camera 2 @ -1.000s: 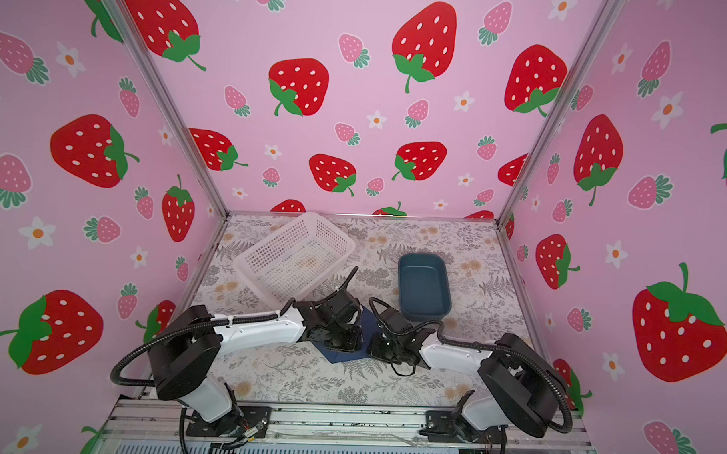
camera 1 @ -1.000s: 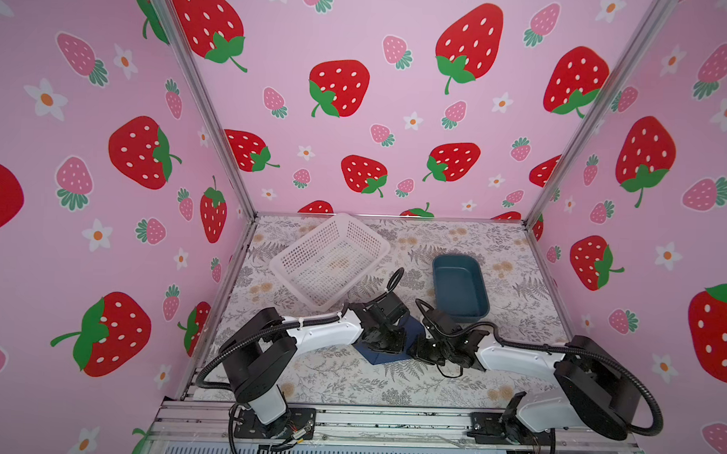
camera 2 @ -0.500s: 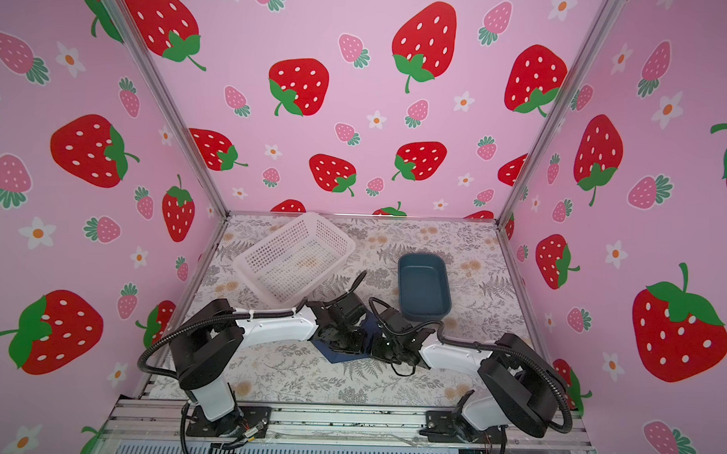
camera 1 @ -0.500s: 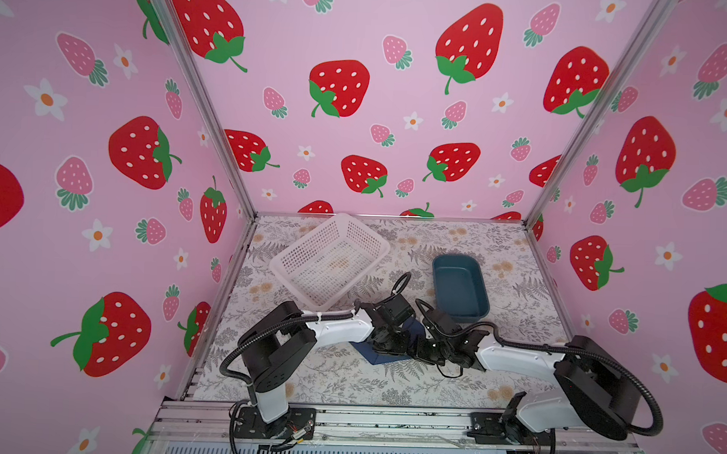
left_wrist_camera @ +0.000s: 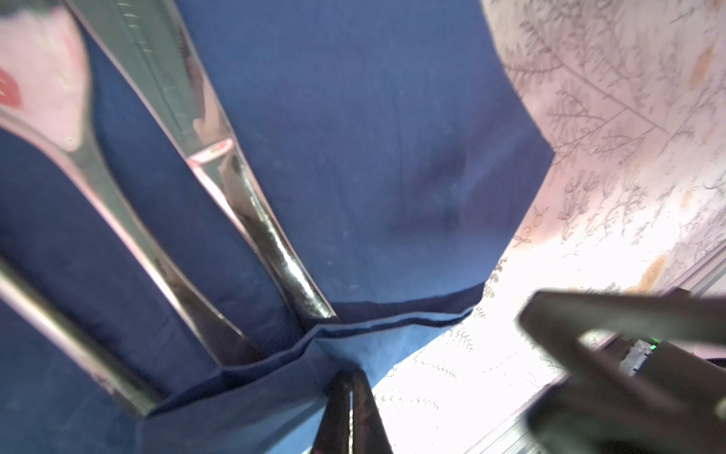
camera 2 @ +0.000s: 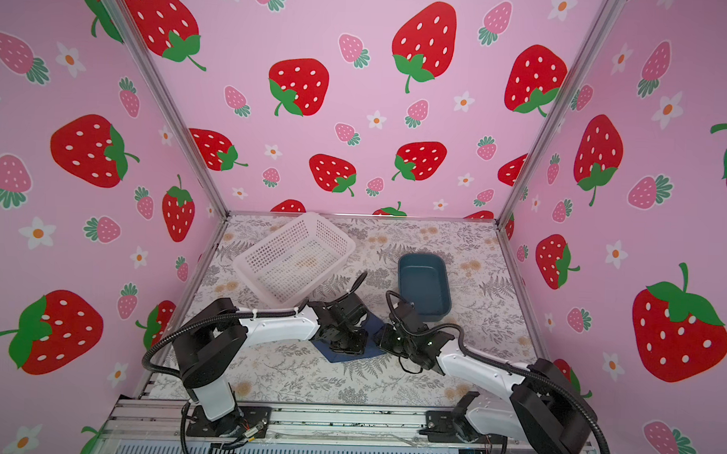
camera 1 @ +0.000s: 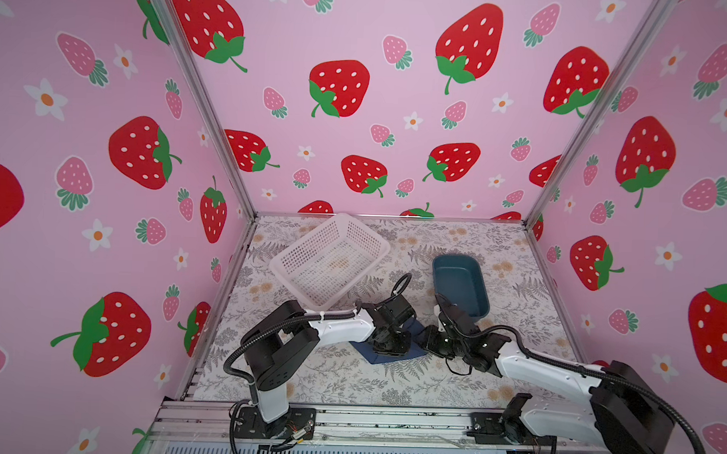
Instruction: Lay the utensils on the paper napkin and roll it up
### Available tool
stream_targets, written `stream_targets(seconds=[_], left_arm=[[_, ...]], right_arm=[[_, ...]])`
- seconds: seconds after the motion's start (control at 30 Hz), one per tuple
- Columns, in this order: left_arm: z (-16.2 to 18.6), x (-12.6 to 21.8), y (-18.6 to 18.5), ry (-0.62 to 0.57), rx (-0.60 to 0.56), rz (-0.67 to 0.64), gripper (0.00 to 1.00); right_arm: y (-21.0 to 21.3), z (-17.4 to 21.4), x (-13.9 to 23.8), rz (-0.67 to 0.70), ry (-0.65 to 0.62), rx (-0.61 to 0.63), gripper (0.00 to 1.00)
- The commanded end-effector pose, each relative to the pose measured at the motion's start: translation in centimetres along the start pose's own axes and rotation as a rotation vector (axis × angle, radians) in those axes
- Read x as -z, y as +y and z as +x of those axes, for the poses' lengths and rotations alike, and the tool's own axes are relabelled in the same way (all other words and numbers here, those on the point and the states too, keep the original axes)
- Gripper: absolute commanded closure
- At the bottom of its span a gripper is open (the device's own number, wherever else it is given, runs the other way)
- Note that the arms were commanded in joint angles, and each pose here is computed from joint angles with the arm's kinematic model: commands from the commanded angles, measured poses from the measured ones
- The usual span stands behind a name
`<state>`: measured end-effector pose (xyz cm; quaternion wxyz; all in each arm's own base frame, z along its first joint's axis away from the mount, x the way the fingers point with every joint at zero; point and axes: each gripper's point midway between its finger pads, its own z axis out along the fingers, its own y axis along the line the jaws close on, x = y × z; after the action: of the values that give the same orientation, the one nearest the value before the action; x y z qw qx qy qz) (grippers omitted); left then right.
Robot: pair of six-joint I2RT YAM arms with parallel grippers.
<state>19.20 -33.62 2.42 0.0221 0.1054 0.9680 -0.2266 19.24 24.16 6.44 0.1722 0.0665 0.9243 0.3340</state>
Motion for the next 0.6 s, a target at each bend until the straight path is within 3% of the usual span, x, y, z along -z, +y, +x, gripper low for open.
stream_targets(seconds=[0.0, 0.23, 0.57], left_arm=[[-0.3, 0.3, -0.2, -0.007, 0.002, -0.017, 0.92], [-0.3, 0.5, -0.4, -0.01, -0.002, -0.009, 0.92], [-0.4, 0.6, -0.5, -0.013, -0.007, -0.004, 0.92]], right_arm=[[-2.6, -1.0, 0.9, 0.037, -0.055, -0.073, 0.63], [-3.5, -1.1, 1.0, -0.007, -0.041, -0.12, 0.57], [-4.3, -0.3, -0.5, 0.037, 0.027, -0.122, 0.55]])
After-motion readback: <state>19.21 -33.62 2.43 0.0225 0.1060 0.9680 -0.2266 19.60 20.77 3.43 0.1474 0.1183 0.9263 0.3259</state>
